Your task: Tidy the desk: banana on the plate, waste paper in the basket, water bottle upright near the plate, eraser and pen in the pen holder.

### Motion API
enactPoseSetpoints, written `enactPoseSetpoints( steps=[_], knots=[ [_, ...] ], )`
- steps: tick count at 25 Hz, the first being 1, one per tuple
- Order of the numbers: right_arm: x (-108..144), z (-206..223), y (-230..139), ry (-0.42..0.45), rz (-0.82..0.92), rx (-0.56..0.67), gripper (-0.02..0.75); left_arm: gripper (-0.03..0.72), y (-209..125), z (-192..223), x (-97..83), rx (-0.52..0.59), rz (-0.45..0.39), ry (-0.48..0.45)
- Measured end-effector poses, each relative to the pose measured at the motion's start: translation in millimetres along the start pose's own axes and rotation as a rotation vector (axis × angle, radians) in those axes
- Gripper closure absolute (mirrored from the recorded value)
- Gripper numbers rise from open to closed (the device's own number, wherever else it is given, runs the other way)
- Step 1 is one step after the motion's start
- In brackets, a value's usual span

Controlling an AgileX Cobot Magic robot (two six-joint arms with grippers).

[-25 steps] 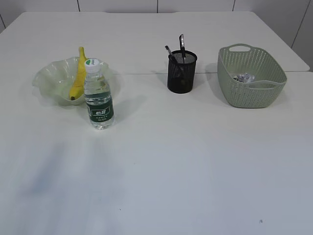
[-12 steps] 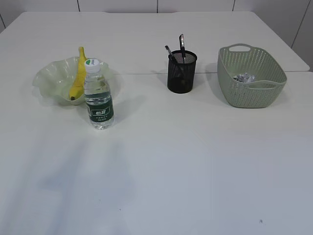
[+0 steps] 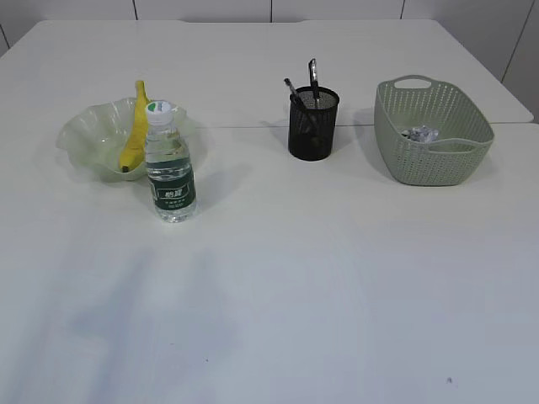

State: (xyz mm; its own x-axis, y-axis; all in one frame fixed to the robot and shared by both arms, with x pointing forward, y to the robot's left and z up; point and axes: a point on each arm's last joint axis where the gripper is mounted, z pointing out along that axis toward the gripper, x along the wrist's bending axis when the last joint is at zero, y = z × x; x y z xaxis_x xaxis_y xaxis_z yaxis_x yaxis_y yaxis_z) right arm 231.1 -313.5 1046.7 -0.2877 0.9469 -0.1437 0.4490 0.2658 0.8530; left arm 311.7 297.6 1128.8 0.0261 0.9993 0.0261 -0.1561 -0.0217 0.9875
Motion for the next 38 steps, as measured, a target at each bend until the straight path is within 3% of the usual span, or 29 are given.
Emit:
enactPoseSetpoints(
  steps=[7,16,24,28,38],
  knots=[
    [0.0,0.0,0.0,0.000,0.002,0.000,0.748,0.193,-1.7,-4.4,-0.6,0.024,-0.018,-0.004],
    [0.0,0.0,0.0,0.000,0.002,0.000,0.748,0.192,-5.4,-41.0,-3.0,0.058,0.041,0.004],
    [0.0,0.0,0.0,0.000,0.002,0.000,0.748,0.192,-13.2,-71.3,-5.0,0.085,-0.013,0.056],
    [-0.2,0.0,0.0,-0.002,0.001,0.000,0.748,0.193,-17.1,-75.2,-6.4,0.166,-0.022,0.049],
    [-0.3,0.0,0.0,-0.004,0.000,0.000,0.748,0.193,7.1,-97.1,-8.7,0.227,0.009,0.049]
  ],
)
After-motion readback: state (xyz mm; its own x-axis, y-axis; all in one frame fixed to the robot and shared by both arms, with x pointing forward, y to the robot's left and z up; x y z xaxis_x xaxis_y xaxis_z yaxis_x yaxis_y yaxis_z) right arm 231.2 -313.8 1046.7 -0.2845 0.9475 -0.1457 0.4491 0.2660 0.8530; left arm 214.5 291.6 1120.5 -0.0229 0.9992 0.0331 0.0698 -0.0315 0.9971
